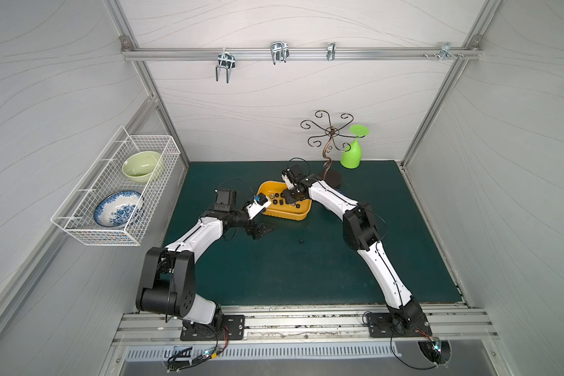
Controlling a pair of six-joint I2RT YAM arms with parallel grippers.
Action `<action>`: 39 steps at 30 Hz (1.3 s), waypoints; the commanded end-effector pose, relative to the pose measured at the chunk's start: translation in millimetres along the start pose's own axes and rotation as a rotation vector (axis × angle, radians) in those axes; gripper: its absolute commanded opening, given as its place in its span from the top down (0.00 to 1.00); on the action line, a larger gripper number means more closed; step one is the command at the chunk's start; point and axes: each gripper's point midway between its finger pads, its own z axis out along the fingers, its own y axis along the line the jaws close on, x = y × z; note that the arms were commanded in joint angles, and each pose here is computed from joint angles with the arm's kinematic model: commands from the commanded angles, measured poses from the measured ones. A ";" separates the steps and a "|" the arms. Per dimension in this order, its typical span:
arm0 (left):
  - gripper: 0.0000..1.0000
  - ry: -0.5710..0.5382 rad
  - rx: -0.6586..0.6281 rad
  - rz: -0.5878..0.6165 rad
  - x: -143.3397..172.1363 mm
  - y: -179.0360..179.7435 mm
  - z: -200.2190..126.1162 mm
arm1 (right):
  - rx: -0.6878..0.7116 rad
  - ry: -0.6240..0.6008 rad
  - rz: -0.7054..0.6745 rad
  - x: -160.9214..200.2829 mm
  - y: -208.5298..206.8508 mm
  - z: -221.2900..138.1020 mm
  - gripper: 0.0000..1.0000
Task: Put the nuts on the desktop into the storage box
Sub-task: Place the nut in the storage box.
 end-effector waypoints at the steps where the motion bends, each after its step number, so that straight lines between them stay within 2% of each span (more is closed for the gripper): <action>1: 0.01 -0.011 -0.008 0.017 -8.9 7.9 -1.2 | -0.009 0.084 -0.058 23.2 4.7 -5.5 0.84; 6: 0.01 -0.008 -0.010 0.016 -8.1 8.2 -1.4 | -0.052 0.045 -0.138 16.1 18.6 -9.0 0.84; 11: 0.02 -0.004 -0.006 0.016 -7.1 7.5 -1.1 | -0.060 0.057 -0.152 17.0 20.0 -7.0 0.83; 15: 0.01 -0.004 -0.005 0.020 -7.8 7.6 -1.1 | -0.039 0.061 -0.159 18.2 16.4 -6.2 0.65; 18: 0.01 -0.005 -0.005 0.017 -7.8 7.7 -1.7 | -0.030 0.056 -0.159 15.8 15.0 -8.3 0.60; 32: 0.01 -0.003 -0.002 0.022 -8.8 6.3 -3.0 | 0.042 0.037 -0.145 4.4 -10.7 -23.4 0.53; 35: 0.01 -0.003 0.000 0.023 -9.0 5.7 -3.6 | 0.046 0.034 -0.130 2.8 -17.9 -27.7 0.48; 39: 0.01 -0.003 0.003 0.028 -10.1 4.0 -4.7 | 0.034 0.016 -0.117 -3.9 -18.0 -36.9 0.48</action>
